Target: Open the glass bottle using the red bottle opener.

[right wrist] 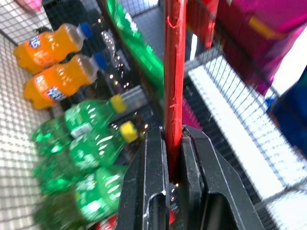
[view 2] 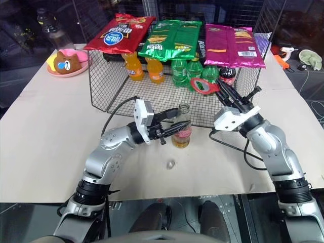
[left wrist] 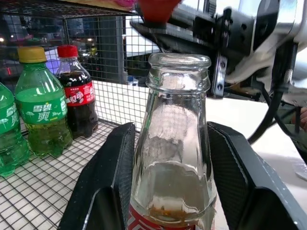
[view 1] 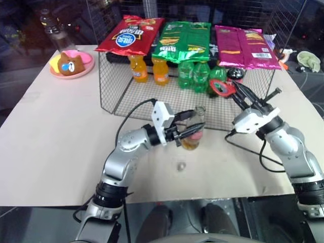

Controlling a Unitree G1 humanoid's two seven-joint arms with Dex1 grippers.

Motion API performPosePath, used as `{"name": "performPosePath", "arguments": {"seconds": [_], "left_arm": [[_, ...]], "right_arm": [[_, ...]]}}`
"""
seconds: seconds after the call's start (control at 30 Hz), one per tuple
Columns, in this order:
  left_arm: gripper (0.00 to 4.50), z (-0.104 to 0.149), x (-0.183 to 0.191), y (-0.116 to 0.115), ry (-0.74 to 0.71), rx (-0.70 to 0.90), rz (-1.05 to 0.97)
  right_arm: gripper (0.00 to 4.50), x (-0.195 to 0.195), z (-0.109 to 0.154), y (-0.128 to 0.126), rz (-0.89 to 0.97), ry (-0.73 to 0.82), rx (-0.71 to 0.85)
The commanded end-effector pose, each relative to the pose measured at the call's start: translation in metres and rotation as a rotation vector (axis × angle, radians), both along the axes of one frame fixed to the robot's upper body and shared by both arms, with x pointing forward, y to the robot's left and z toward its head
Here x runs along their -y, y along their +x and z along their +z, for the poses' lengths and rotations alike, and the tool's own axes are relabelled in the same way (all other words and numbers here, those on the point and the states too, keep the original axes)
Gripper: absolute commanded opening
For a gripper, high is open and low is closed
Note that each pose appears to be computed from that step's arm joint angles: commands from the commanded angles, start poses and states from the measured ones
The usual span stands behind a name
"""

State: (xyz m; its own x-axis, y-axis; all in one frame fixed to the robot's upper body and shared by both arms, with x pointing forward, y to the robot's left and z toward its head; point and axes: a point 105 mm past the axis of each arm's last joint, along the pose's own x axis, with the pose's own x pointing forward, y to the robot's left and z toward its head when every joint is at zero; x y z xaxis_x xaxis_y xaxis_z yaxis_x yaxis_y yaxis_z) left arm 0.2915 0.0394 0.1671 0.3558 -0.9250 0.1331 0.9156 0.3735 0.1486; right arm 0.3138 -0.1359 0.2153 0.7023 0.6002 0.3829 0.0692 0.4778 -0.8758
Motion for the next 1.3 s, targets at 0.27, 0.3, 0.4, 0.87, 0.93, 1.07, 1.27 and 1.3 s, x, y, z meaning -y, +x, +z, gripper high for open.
{"name": "performPosePath", "arguments": {"seconds": [0.27, 0.3, 0.4, 0.87, 0.93, 1.07, 1.27, 1.3], "left_arm": [[4.47, -0.002, 0.001, -0.004, -0.006, -0.012, -0.007], [4.47, -0.003, 0.001, -0.004, -0.005, -0.011, -0.007], [4.47, -0.002, 0.0, -0.005, -0.004, -0.006, -0.007], [4.47, -0.01, -0.018, -0.027, 0.076, -0.024, -0.039], [4.47, -0.014, -0.022, -0.029, 0.087, -0.037, -0.034], [4.5, -0.03, -0.035, -0.032, 0.132, -0.101, -0.014], [4.5, -0.047, -0.058, -0.045, 0.162, -0.171, 0.031], [4.5, -0.048, -0.061, -0.046, 0.167, -0.172, 0.042]], "right_arm": [[0.0, 0.005, 0.004, -0.005, -0.015, 0.038, 0.016], [0.0, 0.005, 0.004, -0.005, -0.015, 0.038, 0.014], [0.0, 0.007, 0.001, -0.004, -0.02, 0.069, -0.011], [0.0, 0.001, -0.081, -0.044, 0.188, 0.625, -1.192], [0.0, 0.003, -0.088, -0.049, 0.167, 0.636, -1.275], [1.04, 0.012, -0.106, -0.057, 0.103, 0.613, -1.383], [3.29, 0.031, -0.11, -0.056, 0.035, 0.609, -1.38], [3.29, 0.034, -0.111, -0.057, 0.028, 0.6, -1.379]]}}
